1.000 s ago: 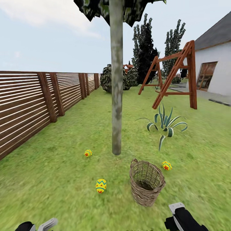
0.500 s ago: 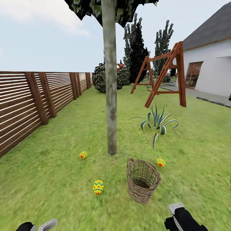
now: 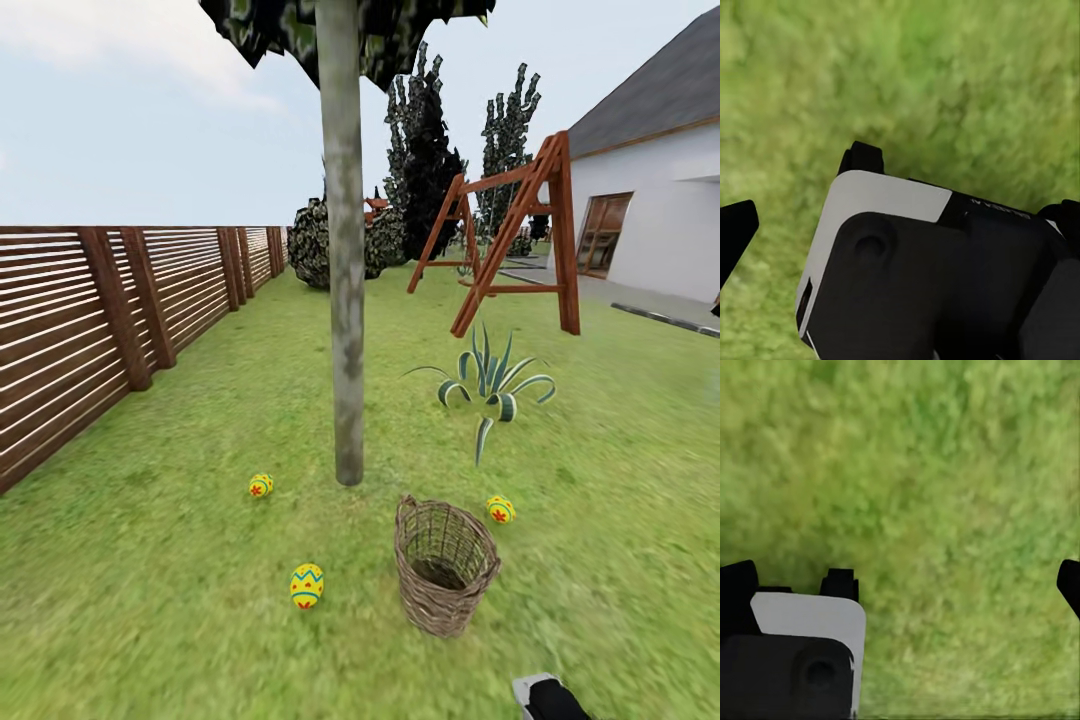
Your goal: Take the three Easter eggs out of the wicker basket on the lawn in the garden, then place them on the lawn next to a single tree (choose any tree) so that all three eggs are next to the same tree and none are left in the basket.
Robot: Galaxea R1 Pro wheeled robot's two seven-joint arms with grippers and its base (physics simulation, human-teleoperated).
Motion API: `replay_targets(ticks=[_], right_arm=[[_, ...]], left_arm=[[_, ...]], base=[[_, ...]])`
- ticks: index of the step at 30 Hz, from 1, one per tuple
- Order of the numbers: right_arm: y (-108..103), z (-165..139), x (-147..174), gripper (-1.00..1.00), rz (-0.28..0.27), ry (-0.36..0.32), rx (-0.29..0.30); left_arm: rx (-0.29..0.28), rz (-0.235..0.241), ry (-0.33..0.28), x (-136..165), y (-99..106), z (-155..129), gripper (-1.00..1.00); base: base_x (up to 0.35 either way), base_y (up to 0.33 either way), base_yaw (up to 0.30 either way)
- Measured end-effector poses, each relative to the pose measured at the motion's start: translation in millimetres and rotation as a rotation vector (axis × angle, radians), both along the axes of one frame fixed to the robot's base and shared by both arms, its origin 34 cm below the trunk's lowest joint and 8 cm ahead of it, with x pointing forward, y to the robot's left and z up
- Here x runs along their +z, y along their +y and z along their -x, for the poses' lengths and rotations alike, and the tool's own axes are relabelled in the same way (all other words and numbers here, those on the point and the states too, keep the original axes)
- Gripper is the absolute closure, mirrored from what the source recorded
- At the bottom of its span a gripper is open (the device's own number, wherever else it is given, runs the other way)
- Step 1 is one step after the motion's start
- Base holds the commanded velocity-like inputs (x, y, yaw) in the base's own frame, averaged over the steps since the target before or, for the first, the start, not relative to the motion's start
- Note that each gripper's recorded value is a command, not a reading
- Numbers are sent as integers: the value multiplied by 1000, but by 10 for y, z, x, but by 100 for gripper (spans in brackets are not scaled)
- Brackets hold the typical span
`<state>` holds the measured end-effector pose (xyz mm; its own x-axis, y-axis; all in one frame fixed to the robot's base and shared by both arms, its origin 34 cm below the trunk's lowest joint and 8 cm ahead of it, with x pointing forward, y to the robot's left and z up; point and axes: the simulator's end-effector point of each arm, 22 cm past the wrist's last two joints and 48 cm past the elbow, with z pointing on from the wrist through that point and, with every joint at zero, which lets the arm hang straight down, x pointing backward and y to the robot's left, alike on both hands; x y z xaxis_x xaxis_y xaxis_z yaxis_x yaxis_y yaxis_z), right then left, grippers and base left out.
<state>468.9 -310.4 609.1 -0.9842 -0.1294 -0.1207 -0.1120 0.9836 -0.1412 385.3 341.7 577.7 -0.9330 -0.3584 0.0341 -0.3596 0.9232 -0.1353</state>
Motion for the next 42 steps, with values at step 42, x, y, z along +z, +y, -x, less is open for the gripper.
replay_targets(ticks=[42], right_arm=[[83,615,140,-100,-15,45,13]], left_arm=[[-28,26,97,278,-311,719,-100]], base=[[0,0,0]])
